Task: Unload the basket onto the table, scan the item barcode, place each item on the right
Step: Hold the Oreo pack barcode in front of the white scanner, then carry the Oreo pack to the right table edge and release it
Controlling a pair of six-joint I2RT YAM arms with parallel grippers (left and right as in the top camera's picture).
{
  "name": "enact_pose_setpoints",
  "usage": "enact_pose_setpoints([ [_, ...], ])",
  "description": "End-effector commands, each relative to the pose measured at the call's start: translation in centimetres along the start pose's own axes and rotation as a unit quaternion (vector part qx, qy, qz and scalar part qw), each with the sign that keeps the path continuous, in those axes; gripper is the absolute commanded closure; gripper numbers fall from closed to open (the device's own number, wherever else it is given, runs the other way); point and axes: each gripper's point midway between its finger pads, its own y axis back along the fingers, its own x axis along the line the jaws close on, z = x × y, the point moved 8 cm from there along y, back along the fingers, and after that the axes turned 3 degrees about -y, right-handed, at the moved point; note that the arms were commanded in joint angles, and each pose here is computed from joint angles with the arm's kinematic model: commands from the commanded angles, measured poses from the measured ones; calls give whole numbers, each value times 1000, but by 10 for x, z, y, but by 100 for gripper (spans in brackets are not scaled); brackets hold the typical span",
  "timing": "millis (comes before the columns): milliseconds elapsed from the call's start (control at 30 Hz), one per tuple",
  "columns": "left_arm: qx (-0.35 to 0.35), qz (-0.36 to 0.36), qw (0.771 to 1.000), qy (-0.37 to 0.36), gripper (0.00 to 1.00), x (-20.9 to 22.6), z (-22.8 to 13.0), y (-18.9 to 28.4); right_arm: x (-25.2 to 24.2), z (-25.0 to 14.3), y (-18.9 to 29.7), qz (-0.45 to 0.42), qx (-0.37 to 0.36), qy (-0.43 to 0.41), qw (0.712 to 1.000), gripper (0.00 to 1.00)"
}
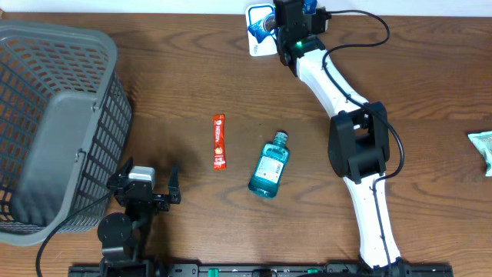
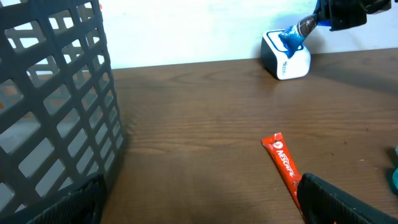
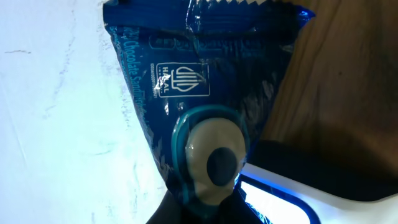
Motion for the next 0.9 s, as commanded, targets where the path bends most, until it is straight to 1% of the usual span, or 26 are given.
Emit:
enact_pose_setpoints([
  [0, 20, -6, 1000, -3, 2, -2, -10, -1, 17, 10, 5, 4, -8, -5, 1000, 98],
  [100, 20, -6, 1000, -3, 2, -2, -10, -1, 31, 26, 18, -55, 21, 35, 998, 98],
  [167, 20, -6, 1000, -3, 2, -2, -10, -1, 44, 41, 34, -89, 22, 65, 994, 98],
  [200, 20, -6, 1000, -3, 2, -2, -10, -1, 55, 60, 52, -117, 10, 93, 989, 98],
  [300, 20, -6, 1000, -3, 2, -2, -10, -1, 72, 100, 90, -168, -30, 138, 976, 98],
  [400, 20, -6, 1000, -3, 2, -2, -10, -1, 80, 143, 127, -224, -75, 178, 955, 98],
  [433, 20, -6, 1000, -3, 2, -2, -10, -1, 79, 164, 143, -254, -95, 190, 944, 98],
  [467, 20, -6, 1000, -3, 2, -2, -10, -1, 78, 173, 149, -268, -105, 193, 938, 98],
  [633, 20, -6, 1000, -3, 2, -2, -10, -1, 52, 265, 198, -417, -184, 178, 872, 98],
  [700, 20, -6, 1000, -3, 2, -2, -10, -1, 44, 293, 198, -445, -175, 202, 855, 98],
  [733, 20, -6, 1000, -3, 2, -2, -10, -1, 36, 311, 198, -464, -177, 197, 846, 98],
  [867, 20, -6, 1000, -3, 2, -2, -10, -1, 6, 361, 199, -515, -190, 158, 821, 99],
])
